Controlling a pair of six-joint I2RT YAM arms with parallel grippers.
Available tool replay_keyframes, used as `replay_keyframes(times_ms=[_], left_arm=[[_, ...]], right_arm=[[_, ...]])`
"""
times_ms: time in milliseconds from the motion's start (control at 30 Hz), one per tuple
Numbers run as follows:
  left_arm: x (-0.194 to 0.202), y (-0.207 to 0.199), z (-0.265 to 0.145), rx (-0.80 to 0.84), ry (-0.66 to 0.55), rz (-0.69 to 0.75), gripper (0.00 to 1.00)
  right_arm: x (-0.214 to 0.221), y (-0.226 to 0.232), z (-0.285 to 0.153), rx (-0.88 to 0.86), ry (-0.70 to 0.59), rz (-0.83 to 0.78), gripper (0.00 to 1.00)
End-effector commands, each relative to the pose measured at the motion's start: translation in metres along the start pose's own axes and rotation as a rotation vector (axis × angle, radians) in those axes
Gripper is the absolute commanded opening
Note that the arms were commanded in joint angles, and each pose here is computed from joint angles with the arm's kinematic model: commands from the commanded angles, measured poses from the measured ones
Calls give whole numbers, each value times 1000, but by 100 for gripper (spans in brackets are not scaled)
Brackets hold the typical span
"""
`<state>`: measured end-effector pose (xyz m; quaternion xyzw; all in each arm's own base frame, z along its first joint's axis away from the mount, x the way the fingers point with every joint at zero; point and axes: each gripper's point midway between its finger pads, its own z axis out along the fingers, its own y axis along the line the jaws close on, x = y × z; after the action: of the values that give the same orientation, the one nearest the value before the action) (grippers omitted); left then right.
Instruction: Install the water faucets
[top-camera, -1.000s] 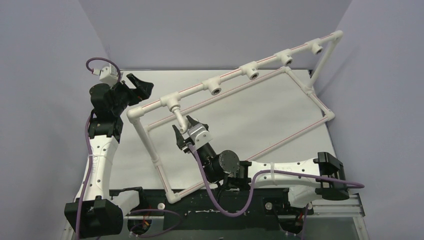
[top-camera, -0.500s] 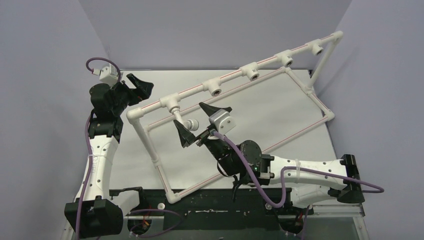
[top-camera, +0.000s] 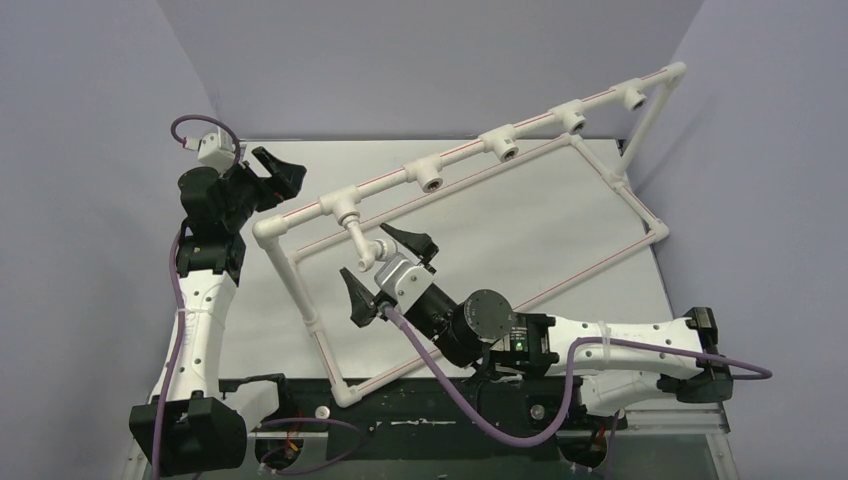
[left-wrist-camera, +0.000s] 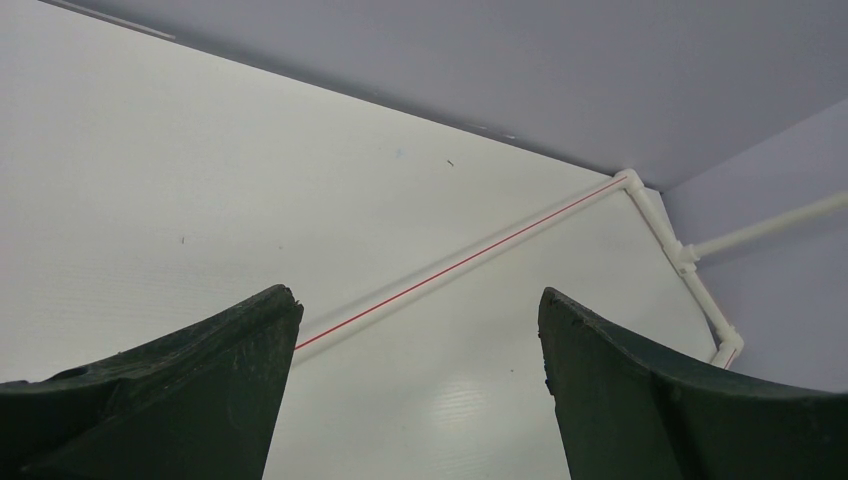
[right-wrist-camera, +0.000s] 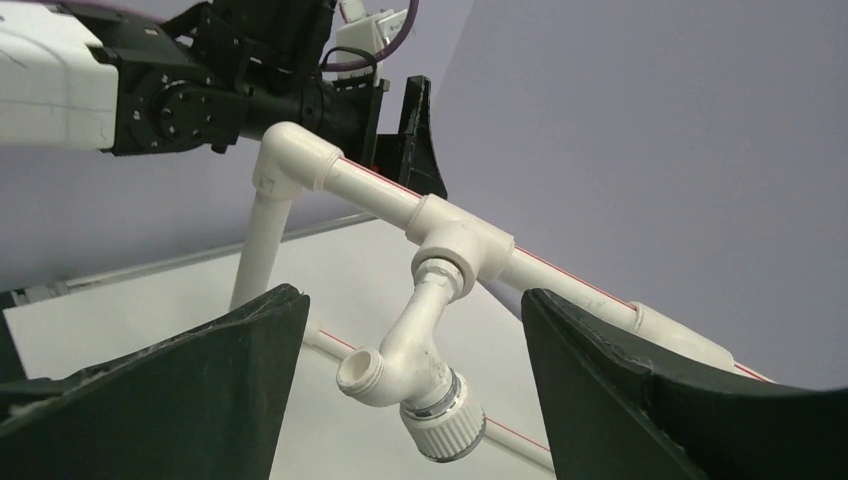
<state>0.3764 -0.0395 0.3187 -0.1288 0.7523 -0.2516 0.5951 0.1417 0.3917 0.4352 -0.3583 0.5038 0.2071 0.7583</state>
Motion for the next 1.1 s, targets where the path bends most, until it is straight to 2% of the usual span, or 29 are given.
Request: replay_keyframes(times_ms=[0,333,633,933,1067], left_arm=[[-19,-12,0,47,-59,23,87],[-19,-12,0,51,-59,20,87],[-20,-13,0,55,-59,19,87],[-19,-12,0,56,-57,13,87],[-20,-12,0,57,-60,12,87]], right_arm=[[-6,-7,3,55,32,-118,79],[22,-6,16,193,134,-324,70],[37,-17,29,241,168,-337,59],[53,-21,45,260,183,-277,38],[59,-23,48,287,201,-260,13]])
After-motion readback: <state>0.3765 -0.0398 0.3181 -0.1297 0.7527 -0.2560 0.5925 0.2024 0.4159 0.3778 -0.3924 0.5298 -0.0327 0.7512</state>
